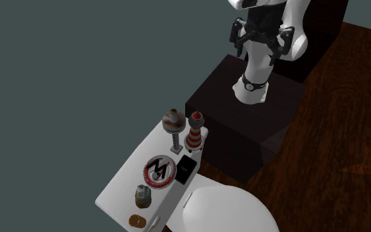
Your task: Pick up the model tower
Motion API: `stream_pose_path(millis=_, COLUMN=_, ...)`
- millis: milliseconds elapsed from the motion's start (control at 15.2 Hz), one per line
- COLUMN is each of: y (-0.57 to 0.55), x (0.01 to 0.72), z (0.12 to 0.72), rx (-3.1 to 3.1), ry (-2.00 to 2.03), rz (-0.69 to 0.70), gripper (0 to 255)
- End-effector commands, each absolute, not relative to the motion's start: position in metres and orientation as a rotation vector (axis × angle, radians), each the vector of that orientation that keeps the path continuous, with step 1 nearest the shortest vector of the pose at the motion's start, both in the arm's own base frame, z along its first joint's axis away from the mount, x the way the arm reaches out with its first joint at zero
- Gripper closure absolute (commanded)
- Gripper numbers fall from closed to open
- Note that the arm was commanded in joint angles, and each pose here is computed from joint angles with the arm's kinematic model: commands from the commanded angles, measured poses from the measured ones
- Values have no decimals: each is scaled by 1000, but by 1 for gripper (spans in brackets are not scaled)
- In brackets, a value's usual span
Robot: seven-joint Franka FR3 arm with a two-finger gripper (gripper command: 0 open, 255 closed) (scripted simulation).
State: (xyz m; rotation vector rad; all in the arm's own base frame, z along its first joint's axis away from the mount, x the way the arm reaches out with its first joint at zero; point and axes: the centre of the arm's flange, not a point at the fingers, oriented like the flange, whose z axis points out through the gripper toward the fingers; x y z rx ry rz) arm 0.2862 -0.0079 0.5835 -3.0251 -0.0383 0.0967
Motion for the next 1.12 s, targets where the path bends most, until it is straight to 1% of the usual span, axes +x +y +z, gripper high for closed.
stream_pose_path(millis=0, y=-8, x=286, z=583, rx=-3025, ry=-38, rz=97, gripper=0)
stream_pose_path(millis=1056, y=-98, x=365, z=447, rx=-3071, ry=87, rz=-386, gripper=0)
